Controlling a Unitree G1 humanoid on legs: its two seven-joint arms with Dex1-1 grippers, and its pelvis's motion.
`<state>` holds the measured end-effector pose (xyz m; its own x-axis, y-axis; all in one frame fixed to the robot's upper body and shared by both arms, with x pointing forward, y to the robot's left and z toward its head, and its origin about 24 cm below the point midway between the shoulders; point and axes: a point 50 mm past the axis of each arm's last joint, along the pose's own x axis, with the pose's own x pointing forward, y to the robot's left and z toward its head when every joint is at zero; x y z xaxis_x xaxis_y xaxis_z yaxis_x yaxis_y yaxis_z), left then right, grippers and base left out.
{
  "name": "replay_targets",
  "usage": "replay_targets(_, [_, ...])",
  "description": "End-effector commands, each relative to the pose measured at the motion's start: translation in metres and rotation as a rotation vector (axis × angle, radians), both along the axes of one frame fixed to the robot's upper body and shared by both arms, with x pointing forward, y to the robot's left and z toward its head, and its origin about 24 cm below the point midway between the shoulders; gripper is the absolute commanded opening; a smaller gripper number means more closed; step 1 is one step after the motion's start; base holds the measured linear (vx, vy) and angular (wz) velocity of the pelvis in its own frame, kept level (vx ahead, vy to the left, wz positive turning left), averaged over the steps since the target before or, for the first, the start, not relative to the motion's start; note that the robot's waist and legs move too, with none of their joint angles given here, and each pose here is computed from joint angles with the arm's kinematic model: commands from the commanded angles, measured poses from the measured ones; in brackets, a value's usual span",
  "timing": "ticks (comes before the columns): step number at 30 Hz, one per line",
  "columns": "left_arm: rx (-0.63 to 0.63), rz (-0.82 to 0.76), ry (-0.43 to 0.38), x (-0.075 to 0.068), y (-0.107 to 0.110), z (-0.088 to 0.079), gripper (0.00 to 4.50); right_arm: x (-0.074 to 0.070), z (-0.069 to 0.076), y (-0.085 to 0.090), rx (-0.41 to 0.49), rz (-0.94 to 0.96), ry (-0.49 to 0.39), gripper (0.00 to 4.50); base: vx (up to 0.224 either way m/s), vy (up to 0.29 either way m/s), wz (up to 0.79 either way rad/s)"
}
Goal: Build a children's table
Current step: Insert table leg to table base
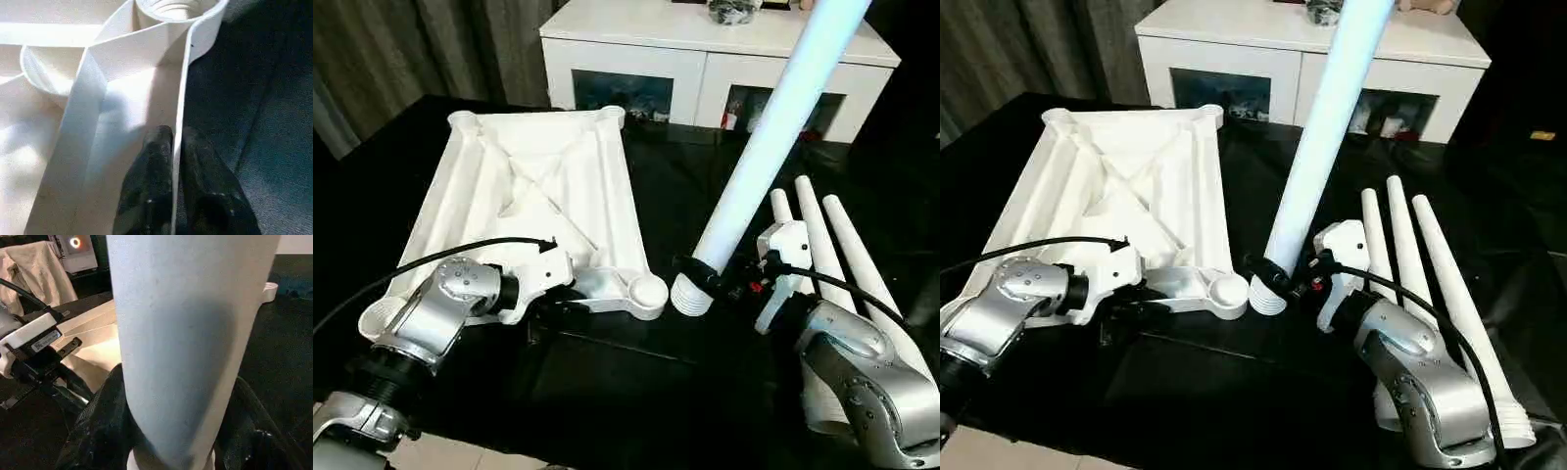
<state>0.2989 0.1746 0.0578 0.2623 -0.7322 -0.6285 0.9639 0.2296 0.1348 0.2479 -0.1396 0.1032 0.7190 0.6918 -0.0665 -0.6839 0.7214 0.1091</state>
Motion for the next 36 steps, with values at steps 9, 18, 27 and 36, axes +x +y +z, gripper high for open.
replay_targets(9, [-0.007,-0.040,0.029,-0.009,-0.007,-0.005,0.03,0.016,0.014,0.007,0.026,-0.008,-0.016,1.85,0.000,0.000,0.00])
replay_targets(18, [-0.086,-0.001,-0.061,-0.020,-0.034,-0.001,0.00,0.033,0.001,0.024,0.103,0.020,0.122,1.84,0.000,0.000,0.00])
replay_targets(27, [-0.020,-0.027,-0.097,-0.020,-0.030,0.006,0.00,0.037,-0.016,0.037,-0.022,0.124,0.237,1.84,0.000,0.000,0.00])
replay_targets(36, [-0.012,-0.043,-0.097,-0.020,-0.032,0.006,0.00,0.043,-0.013,0.023,-0.091,0.104,0.239,1.84,0.000,0.000,0.00])
